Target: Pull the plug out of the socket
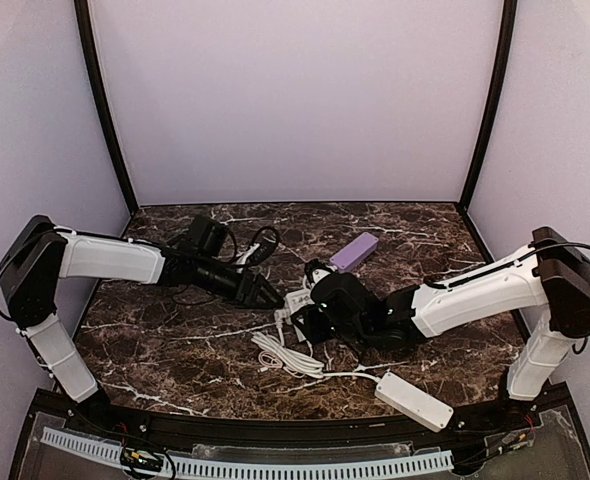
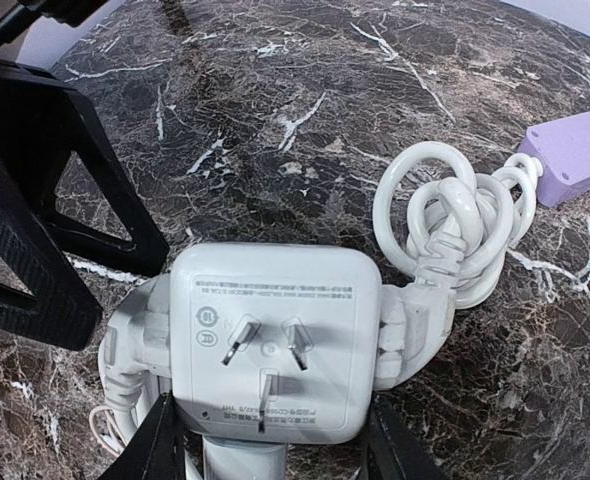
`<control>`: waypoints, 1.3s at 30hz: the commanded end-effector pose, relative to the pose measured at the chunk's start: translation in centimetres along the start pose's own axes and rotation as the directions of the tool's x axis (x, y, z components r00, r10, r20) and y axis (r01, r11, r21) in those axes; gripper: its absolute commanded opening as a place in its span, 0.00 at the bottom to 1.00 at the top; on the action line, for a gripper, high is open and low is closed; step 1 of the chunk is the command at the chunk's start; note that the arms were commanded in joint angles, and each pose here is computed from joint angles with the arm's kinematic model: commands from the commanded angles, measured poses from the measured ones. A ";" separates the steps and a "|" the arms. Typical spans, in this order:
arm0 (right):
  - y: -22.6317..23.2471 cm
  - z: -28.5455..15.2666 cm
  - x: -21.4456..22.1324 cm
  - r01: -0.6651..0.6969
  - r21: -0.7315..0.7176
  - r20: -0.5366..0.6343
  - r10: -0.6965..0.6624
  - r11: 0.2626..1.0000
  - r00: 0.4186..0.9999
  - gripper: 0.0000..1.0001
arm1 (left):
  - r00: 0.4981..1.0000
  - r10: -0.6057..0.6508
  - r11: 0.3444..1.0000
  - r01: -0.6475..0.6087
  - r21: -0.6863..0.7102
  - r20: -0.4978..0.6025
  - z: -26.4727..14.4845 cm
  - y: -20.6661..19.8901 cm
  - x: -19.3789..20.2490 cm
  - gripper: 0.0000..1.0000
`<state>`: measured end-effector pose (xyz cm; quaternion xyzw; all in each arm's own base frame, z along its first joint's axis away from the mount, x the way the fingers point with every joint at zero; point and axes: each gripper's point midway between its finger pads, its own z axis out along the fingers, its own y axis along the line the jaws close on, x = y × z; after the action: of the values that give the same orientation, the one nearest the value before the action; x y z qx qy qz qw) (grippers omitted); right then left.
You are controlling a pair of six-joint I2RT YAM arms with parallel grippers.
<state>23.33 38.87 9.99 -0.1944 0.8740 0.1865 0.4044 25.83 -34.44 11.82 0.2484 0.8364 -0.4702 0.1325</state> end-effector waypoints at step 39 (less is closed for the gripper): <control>0.9 -3.8 -2.0 -0.056 -0.091 0.009 0.057 0.994 0.998 0.57 | 0.998 0.057 0.996 -0.056 0.074 -0.006 0.3 -2.5 -0.5 0.01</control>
<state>22.40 38.46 10.41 -0.1953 0.8800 0.1928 0.3877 24.31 -36.07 10.44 0.2508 0.8296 -0.4940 0.0693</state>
